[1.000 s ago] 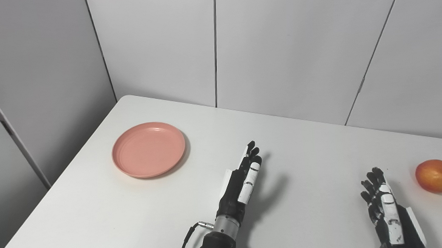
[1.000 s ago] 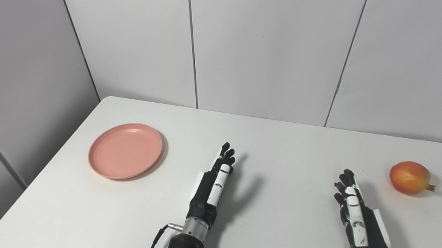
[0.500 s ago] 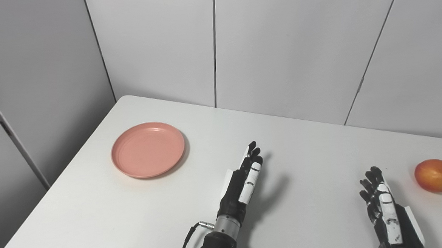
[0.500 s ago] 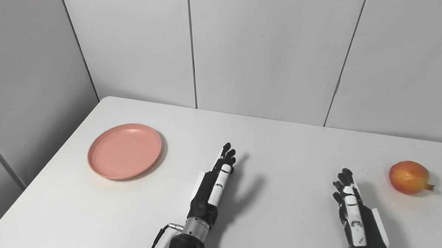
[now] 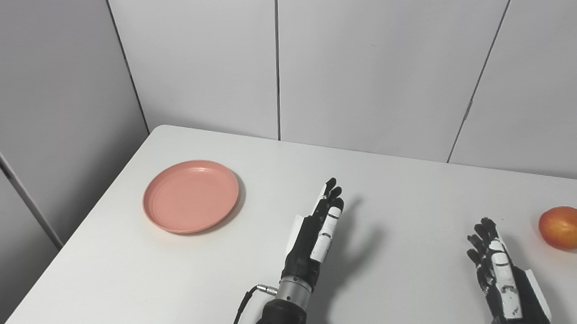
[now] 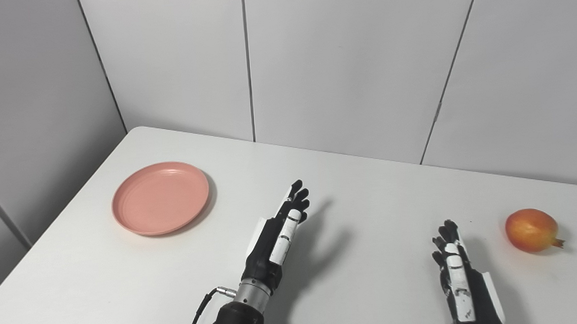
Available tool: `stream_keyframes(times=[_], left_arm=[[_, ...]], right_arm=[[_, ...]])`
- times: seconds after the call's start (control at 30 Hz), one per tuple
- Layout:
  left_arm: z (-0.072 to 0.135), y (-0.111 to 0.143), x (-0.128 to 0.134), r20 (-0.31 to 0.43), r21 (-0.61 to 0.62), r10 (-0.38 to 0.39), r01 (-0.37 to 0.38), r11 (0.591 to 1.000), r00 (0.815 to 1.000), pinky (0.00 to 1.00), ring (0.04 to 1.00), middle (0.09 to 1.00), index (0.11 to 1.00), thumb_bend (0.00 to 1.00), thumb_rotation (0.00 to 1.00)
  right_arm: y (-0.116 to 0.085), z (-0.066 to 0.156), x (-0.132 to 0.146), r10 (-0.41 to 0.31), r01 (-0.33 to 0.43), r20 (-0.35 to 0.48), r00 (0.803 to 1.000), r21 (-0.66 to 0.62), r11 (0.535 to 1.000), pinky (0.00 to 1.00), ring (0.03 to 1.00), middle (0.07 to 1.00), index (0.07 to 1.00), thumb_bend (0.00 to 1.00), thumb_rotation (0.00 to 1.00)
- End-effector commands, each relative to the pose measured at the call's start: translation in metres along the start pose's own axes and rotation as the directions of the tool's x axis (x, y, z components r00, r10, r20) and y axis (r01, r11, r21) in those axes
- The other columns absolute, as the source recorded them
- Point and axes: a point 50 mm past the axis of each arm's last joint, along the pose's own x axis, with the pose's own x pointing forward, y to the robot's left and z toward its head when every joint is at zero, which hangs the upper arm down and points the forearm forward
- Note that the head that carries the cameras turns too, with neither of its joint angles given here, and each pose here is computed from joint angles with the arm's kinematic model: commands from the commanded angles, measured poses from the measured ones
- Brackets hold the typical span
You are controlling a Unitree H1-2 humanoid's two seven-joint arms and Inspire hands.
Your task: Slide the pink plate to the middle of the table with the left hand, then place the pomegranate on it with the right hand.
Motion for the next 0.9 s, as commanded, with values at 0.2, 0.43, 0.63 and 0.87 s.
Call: stream_keyframes(times=[0.2,0.43,0.63,0.87], left_arm=[[0.047,0.01,0.012,0.17,0.042,0.005,-0.013,0.999,0.986,0.94,0.945,0.965,0.951,0.44,1.0],[0.076,0.028,0.018,0.248,0.055,0.043,-0.058,0.997,0.968,0.96,0.949,0.966,0.952,0.47,1.0],[0.093,0.045,0.023,0.321,0.05,0.07,-0.091,0.995,0.945,0.96,0.956,0.975,0.956,0.44,1.0],[0.107,0.073,0.029,0.363,0.058,0.121,-0.152,0.987,0.924,0.98,0.965,0.984,0.971,0.49,1.0]], right_arm=[[0.003,0.015,0.007,0.012,-0.012,0.094,0.996,0.004,1.0,1.0,1.0,1.0,1.0,0.18,1.0],[0.004,0.014,0.008,0.007,-0.008,0.086,0.996,0.009,1.0,1.0,1.0,1.0,1.0,0.19,1.0],[0.004,0.014,0.007,0.006,-0.006,0.086,0.996,0.006,1.0,1.0,1.0,1.0,1.0,0.18,1.0],[0.004,0.014,0.007,0.005,-0.007,0.08,0.997,0.019,1.0,1.0,1.0,1.0,1.0,0.18,1.0]])
